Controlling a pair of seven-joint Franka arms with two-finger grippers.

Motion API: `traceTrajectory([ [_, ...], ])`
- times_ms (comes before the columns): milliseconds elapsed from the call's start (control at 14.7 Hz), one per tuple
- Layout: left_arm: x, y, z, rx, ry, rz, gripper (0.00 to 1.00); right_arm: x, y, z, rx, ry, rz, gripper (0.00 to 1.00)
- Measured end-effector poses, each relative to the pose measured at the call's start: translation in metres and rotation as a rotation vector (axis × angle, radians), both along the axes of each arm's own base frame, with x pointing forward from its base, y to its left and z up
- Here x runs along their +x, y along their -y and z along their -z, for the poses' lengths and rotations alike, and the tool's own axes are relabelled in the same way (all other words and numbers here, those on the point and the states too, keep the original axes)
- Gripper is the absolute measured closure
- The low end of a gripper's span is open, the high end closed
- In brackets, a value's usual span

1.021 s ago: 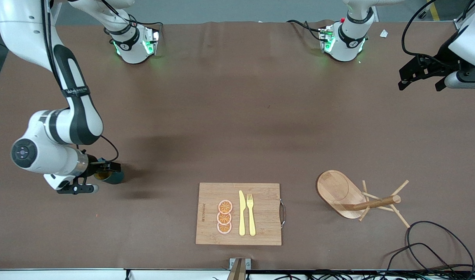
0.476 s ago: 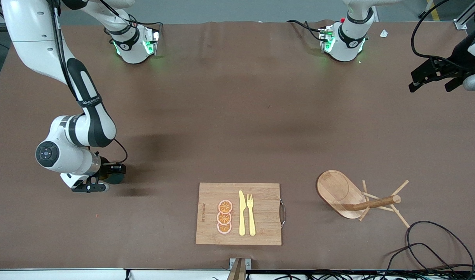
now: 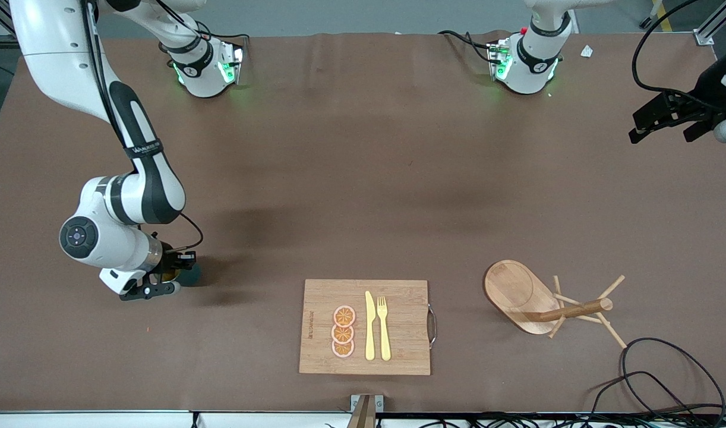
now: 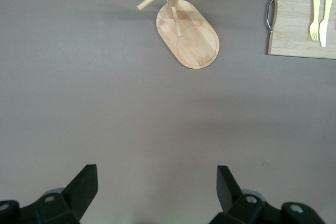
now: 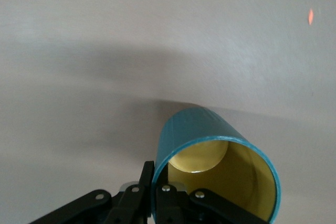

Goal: Pass cup and hang on rack
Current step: 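Close the right gripper on the teal mug rim, then carry the teal mug with the right gripper toward the table middle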

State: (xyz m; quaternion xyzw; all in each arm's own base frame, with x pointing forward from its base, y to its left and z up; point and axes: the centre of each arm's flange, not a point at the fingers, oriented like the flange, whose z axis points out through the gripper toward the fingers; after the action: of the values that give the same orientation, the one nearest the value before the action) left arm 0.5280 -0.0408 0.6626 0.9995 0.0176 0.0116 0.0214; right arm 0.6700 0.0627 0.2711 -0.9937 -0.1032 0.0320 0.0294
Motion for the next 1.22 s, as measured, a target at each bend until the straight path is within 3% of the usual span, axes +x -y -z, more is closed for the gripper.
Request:
traceTrajectory([
  [272, 0.0, 0.0, 0.0, 0.0, 0.0, -0.001, 0.0, 0.01, -0.087, -0.068, 0.048, 0.02, -0.067, 0.96],
  [476, 0.0, 0.0, 0.0, 0.0, 0.0, 0.001, 0.0, -0.012, -0.203, -0.103, 0.073, 0.047, -0.042, 0.96],
  [885, 0.0, 0.002, 0.0, -0.005, 0.0, 0.003, 0.0, -0.084, -0.408, -0.085, 0.112, 0.055, 0.027, 0.96],
  [1225, 0.001, 0.003, 0.003, -0.006, -0.006, 0.006, 0.0, -0.119, -0.498, -0.027, 0.192, 0.107, 0.073, 0.96],
])
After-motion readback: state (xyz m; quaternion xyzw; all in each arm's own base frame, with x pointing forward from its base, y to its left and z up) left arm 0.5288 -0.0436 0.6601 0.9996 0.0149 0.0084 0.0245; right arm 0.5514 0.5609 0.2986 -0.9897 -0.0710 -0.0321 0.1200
